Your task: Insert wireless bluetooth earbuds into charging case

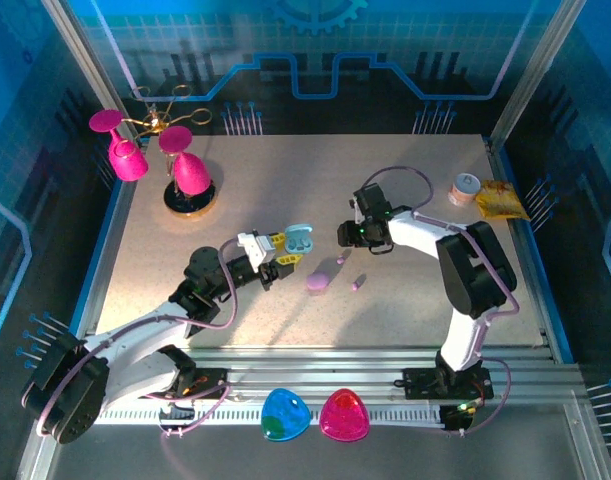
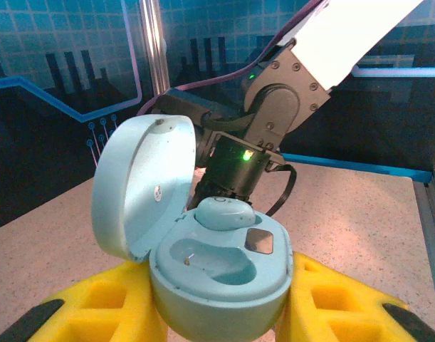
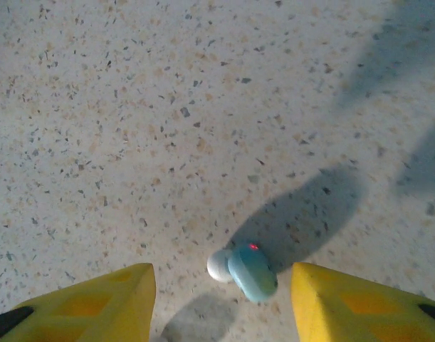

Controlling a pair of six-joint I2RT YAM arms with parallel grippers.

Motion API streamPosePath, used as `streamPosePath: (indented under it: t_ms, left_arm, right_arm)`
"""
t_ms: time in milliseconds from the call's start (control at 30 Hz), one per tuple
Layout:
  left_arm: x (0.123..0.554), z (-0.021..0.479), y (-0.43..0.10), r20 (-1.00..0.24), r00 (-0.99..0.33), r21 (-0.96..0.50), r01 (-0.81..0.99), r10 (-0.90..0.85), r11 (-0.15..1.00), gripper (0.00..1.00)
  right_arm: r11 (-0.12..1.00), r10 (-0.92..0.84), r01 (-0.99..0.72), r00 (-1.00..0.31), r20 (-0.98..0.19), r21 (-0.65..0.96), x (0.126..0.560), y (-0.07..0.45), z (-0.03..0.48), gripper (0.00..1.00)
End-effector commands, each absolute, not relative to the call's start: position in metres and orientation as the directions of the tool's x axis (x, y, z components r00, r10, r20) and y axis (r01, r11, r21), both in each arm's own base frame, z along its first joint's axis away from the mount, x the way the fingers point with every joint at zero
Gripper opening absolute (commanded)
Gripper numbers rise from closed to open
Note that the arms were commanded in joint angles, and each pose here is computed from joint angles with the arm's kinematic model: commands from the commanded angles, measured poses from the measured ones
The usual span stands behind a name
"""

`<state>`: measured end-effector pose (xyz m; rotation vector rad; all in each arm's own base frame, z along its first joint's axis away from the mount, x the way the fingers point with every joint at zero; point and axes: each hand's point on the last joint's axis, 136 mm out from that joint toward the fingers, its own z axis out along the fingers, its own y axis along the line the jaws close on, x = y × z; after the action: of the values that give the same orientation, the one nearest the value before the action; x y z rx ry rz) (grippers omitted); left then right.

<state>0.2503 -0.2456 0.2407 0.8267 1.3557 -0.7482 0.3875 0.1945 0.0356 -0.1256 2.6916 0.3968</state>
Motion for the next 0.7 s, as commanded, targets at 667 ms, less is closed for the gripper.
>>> streamPosePath:
  t_ms: [667]
  left_arm:
    - [0.243,0.25,-0.243,-0.995,0.097,0.08,0.858,-0.008,0.508,0.2]
  right_arm:
    - [0.851,-0.297,-0.411,-0.889,-0.347,0.325,0.365,0.248,0.03,0.47]
